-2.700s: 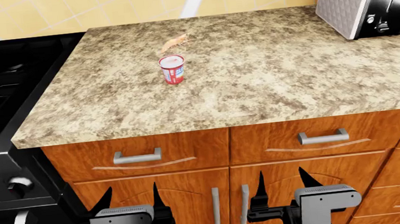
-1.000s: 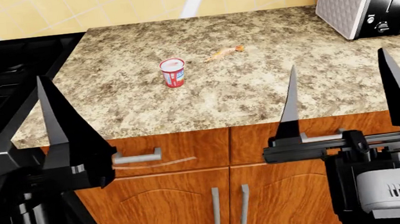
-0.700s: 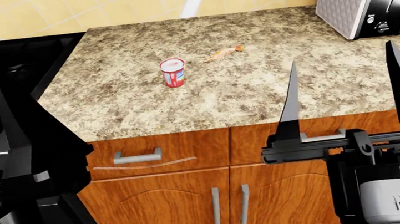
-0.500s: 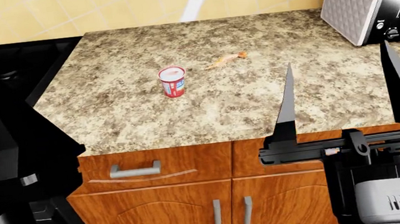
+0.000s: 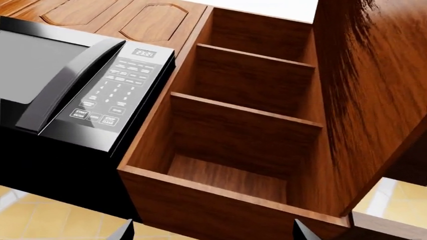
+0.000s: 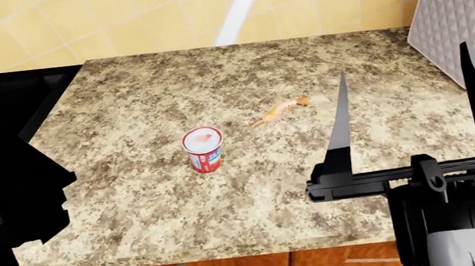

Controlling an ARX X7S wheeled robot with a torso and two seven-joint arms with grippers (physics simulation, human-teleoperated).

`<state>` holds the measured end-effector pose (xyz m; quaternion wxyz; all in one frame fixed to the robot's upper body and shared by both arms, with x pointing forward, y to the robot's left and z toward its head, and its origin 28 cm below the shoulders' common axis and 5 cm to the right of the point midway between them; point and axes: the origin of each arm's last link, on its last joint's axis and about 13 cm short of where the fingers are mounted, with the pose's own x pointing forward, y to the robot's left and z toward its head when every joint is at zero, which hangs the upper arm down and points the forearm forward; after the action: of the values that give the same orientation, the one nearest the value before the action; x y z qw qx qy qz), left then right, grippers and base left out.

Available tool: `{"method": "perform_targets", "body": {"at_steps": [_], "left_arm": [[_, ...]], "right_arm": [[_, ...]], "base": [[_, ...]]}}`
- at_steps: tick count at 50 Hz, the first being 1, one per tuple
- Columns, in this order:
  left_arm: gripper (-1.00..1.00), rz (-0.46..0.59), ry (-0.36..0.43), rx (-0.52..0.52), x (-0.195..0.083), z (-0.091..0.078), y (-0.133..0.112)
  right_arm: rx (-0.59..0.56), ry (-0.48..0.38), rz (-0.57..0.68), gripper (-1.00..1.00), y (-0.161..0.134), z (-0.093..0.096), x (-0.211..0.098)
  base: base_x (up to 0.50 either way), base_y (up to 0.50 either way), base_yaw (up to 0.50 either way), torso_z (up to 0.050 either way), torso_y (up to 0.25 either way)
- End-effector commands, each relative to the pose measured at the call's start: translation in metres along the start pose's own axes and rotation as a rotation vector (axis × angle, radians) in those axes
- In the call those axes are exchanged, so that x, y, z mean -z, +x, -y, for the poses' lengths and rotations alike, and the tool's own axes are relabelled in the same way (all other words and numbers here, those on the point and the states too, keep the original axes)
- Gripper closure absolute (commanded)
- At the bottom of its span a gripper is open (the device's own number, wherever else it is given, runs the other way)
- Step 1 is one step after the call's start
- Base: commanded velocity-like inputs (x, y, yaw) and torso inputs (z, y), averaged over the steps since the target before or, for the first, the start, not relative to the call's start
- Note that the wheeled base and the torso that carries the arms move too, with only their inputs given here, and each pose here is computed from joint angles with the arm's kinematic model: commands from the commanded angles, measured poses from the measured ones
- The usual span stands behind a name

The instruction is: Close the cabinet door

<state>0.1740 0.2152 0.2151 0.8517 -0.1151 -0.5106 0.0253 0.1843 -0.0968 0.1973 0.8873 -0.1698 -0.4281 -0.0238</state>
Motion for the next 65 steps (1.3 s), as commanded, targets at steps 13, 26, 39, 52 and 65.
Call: {"method": "perform_targets", "body": {"at_steps": [13, 26, 39, 52, 65], "left_arm": [[-1.00, 0.035, -0.030, -0.011, -0.0114, -0.0001, 0.0023], [-1.00, 0.033, -0.030, -0.009, -0.0125, 0.0002, 0.0012], [-1.00, 0.029, -0.026, -0.004, -0.0113, 0.0005, 0.0000], [-1.00, 0.029, -0.026, -0.002, -0.0122, 0.0008, -0.0004], [-1.00, 0.027, -0.030, -0.003, -0.0112, 0.0004, -0.0002]], "right_arm": [[0.002, -0.018, 0.031, -1.00, 0.0026, 0.0008, -0.0059], [0.005, -0.023, 0.045, -1.00, 0.0006, 0.0005, -0.0067], [-0.011, -0.036, 0.033, -1.00, -0.0001, 0.0005, -0.0081], [-0.005, -0.024, 0.039, -1.00, -0.0012, 0.0020, -0.0082], [-0.002, -0.023, 0.035, -1.00, -0.0010, 0.0018, -0.0074]], "base": [[0.50, 0.00, 0.00, 0.000, 0.001], [0.19, 0.00, 0.00, 0.000, 0.000], [0.00, 0.13, 0.00, 0.000, 0.000], [0.03, 0.26, 0.00, 0.000, 0.000], [0.34, 0.00, 0.00, 0.000, 0.001]]}}
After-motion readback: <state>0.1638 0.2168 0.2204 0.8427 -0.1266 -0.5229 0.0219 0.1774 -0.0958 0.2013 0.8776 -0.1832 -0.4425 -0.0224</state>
